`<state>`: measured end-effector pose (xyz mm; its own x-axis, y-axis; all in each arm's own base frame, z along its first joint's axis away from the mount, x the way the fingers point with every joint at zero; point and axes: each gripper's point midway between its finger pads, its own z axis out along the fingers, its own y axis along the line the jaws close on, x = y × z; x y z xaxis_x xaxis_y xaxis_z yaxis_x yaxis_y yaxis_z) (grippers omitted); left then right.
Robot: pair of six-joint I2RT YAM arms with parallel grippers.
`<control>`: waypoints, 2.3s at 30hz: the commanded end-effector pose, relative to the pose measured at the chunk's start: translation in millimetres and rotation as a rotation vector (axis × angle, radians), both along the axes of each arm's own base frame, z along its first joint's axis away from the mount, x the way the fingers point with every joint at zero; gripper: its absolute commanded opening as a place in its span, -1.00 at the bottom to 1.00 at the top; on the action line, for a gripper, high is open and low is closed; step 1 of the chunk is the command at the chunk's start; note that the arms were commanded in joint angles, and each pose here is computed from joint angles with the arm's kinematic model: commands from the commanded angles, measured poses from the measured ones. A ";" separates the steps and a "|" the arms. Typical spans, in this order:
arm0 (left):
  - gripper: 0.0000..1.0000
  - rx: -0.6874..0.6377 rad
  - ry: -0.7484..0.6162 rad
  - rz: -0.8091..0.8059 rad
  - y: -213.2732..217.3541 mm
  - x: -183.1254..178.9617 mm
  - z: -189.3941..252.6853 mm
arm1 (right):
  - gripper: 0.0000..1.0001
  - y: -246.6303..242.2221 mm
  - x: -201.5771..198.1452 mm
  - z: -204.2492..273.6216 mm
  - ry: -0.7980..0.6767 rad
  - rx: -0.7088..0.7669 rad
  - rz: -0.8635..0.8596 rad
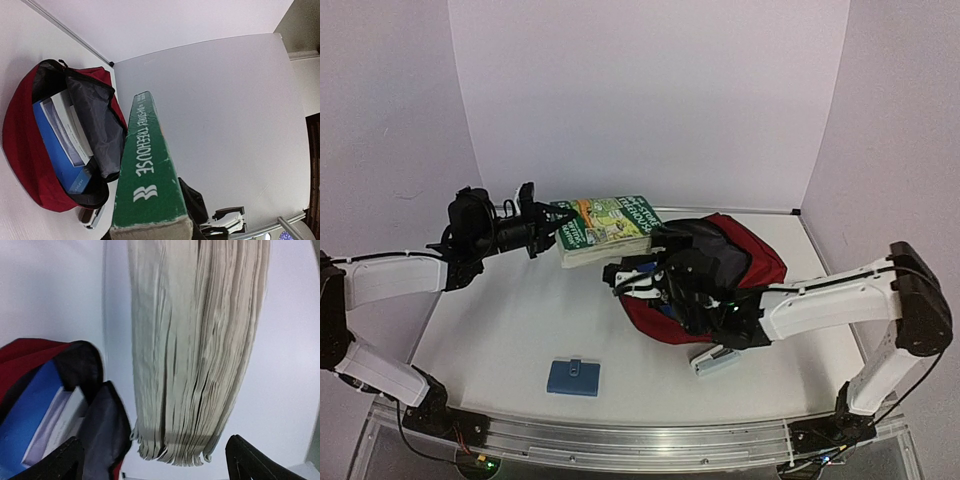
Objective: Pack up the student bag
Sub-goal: Pick up the book from the center of the board.
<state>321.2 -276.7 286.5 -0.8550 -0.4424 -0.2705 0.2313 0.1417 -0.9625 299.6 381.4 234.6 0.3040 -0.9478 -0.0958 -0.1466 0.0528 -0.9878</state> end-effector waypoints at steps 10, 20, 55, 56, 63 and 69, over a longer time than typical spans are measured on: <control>-0.99 0.081 -0.424 -0.200 -6.5 -43.4 69.0 | 0.96 -40.8 -90.1 37.7 1.388 0.580 0.256; -1.00 0.021 -0.539 -0.299 -10.9 -70.6 89.6 | 0.97 -39.8 -45.3 53.8 1.728 0.975 0.196; 0.98 0.442 -0.450 -0.346 -12.8 -67.6 33.0 | -1.00 -60.9 -81.5 24.0 1.786 0.842 0.259; 0.99 0.478 -0.418 -0.374 -12.1 -68.9 22.5 | -1.00 -65.2 -87.0 17.8 1.786 0.803 0.248; 0.99 0.530 -0.515 -0.565 -36.9 -95.7 16.3 | -1.00 -84.1 -124.0 -1.2 1.793 0.553 0.233; 0.99 0.580 -0.559 -0.772 -85.9 -124.0 -6.8 | -1.00 -79.4 -144.2 -2.2 1.832 0.445 0.259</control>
